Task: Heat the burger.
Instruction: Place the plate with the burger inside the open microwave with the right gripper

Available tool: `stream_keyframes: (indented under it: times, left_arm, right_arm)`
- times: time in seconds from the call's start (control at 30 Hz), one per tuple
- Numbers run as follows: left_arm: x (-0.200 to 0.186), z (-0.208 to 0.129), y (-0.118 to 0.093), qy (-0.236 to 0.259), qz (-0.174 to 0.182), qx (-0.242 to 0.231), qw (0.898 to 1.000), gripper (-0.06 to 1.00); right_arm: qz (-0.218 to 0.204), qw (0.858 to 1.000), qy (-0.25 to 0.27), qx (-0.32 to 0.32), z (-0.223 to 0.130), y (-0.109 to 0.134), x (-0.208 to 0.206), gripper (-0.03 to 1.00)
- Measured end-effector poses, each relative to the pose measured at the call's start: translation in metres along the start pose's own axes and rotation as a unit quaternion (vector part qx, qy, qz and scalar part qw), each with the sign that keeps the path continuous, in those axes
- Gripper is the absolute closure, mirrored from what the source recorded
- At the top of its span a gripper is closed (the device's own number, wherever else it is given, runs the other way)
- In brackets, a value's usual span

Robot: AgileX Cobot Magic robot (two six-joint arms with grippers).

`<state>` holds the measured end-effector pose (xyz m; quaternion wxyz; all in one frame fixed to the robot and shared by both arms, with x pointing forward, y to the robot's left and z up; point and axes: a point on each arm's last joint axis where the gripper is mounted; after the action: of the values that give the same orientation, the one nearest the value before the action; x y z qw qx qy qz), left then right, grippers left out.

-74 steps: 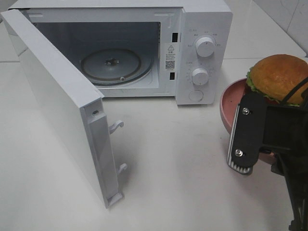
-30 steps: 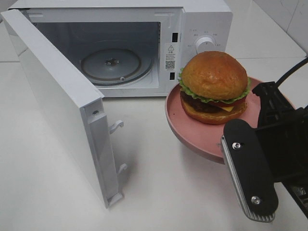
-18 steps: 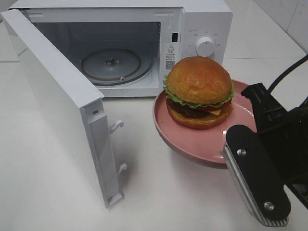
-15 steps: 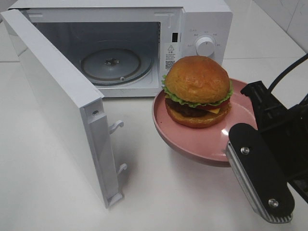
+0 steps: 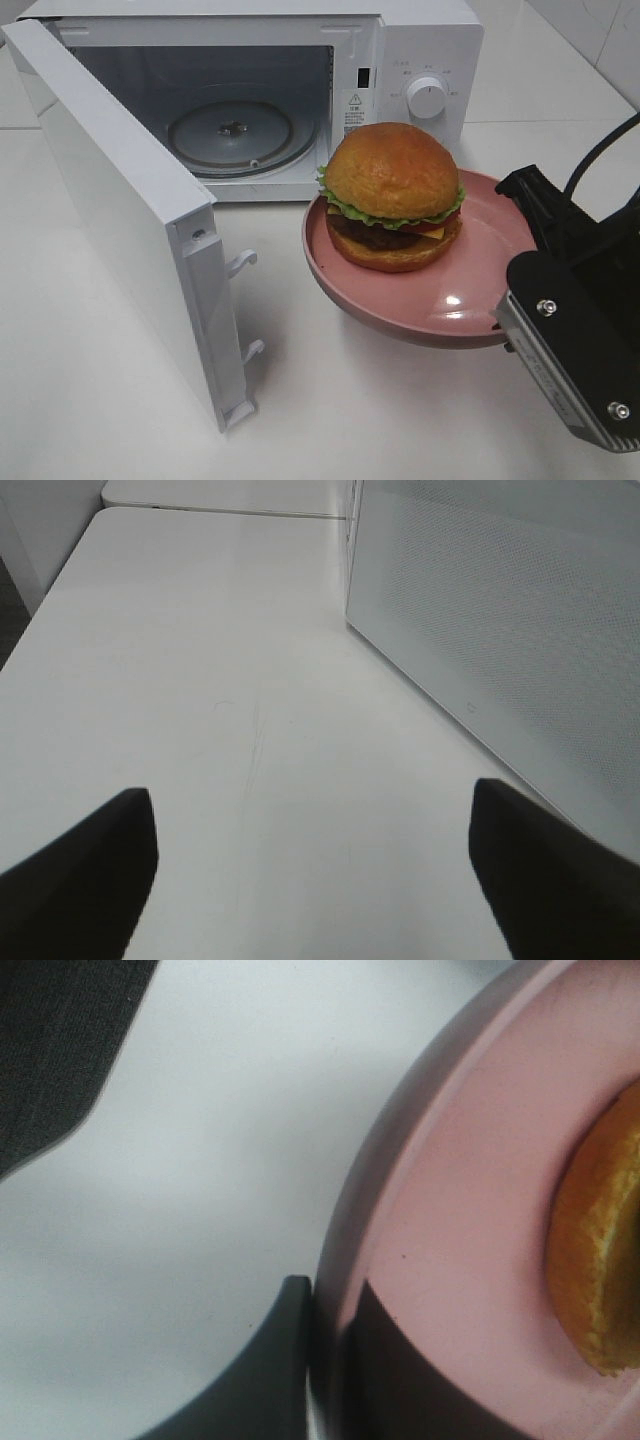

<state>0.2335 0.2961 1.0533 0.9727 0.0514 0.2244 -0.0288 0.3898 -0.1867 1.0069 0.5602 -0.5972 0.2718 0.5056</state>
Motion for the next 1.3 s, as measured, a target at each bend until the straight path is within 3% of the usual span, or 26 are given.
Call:
stream_keyframes:
  times: [0.37,1.0,1.3]
  left_arm:
    - [0.000,0.000,0.000,0.000,0.000,0.000,1.000,0.17]
    - [0.000,0.000,0.000,0.000,0.000,0.000,1.000,0.17]
    - [0.000,0.000,0.000,0.000,0.000,0.000,1.000,0.17]
  right_arm:
    - [0.001,0.998,-0.002,-0.059,-0.004,-0.004,0.003,0.93]
    - [-0.019,0.997,-0.013,-0.073,0.006,-0.020,0.041,0.93]
    - [-0.008,0.996,-0.018,-0.083,0.016,-0.026,0.054,0.93]
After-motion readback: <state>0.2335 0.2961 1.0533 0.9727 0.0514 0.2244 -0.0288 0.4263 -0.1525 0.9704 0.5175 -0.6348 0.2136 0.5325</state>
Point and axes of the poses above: a point on each arm's last joint axis where the gripper is mounted, x pointing out along that axis toward the gripper, y along the wrist's bending axis when the last joint is at zero, z = x × y, and after that the axes turned 9 degrees about x, right-handed
